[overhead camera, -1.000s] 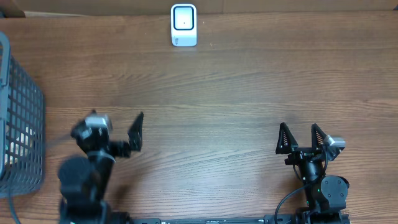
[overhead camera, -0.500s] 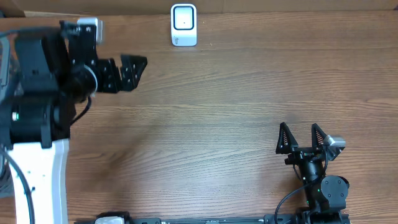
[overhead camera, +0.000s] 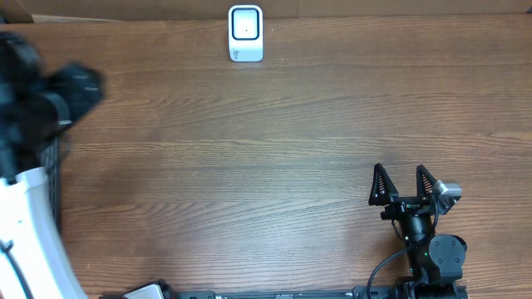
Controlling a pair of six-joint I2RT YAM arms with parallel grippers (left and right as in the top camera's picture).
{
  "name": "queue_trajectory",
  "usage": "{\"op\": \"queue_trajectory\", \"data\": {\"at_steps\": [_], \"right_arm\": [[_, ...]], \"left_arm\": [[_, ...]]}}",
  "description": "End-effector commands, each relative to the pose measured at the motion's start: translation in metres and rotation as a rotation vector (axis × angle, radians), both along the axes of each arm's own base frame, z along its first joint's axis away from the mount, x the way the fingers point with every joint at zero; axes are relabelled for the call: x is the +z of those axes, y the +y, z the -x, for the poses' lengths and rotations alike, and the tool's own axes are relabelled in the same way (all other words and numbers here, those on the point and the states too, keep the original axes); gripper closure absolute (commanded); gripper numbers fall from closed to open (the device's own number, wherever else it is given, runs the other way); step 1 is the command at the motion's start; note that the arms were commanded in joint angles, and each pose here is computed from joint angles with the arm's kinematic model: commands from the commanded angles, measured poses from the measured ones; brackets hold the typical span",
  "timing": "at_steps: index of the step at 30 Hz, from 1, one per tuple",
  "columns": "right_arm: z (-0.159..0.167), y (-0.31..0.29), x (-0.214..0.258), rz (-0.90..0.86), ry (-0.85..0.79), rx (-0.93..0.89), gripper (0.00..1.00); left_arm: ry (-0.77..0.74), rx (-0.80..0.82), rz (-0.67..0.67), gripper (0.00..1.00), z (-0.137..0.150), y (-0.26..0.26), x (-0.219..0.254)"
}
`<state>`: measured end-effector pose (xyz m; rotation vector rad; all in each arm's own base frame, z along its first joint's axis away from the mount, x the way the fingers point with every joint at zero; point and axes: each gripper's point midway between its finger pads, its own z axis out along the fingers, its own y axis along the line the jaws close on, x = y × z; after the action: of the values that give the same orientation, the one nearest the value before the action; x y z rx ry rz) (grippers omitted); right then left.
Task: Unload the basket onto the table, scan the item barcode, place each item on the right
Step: 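Reach the left gripper into the grey basket and grasp the clear bag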
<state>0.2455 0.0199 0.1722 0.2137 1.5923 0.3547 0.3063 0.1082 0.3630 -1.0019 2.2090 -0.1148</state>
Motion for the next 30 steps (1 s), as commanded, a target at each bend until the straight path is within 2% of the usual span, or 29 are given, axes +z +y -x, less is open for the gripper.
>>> {"op": "queue_trajectory", "data": {"at_steps": [1,4,7,11,16,24,30], "right_arm": [[0.0,0.002,-0.002,0.003,-0.004,0.008,0.0],[0.0,0.002,-0.002,0.003,-0.004,0.007,0.0],[0.0,0.002,-0.002,0.004,-0.004,0.008,0.0],[0.0,0.002,-0.002,0.003,-0.004,0.007,0.0],[0.0,0.002,-0.002,0.003,-0.004,0.007,0.0],[0.0,0.002,-0.002,0.003,-0.004,0.008,0.0],[0.0,0.002,-0.002,0.003,-0.004,0.008,0.0]], "left_arm": [[-0.027,0.335,-0.007,0.07,0.039,0.061,0.014],[0.011,0.525,0.04,0.0,0.072,0.098,0.002],[0.058,0.686,0.089,0.0,0.103,0.128,-0.014],[0.127,0.804,0.149,0.0,0.126,0.155,-0.039],[0.223,0.87,0.219,0.0,0.129,0.186,-0.079],[0.418,0.934,0.353,0.0,0.123,0.199,-0.153],[0.543,1.001,0.355,0.0,0.138,0.203,-0.206]]}}
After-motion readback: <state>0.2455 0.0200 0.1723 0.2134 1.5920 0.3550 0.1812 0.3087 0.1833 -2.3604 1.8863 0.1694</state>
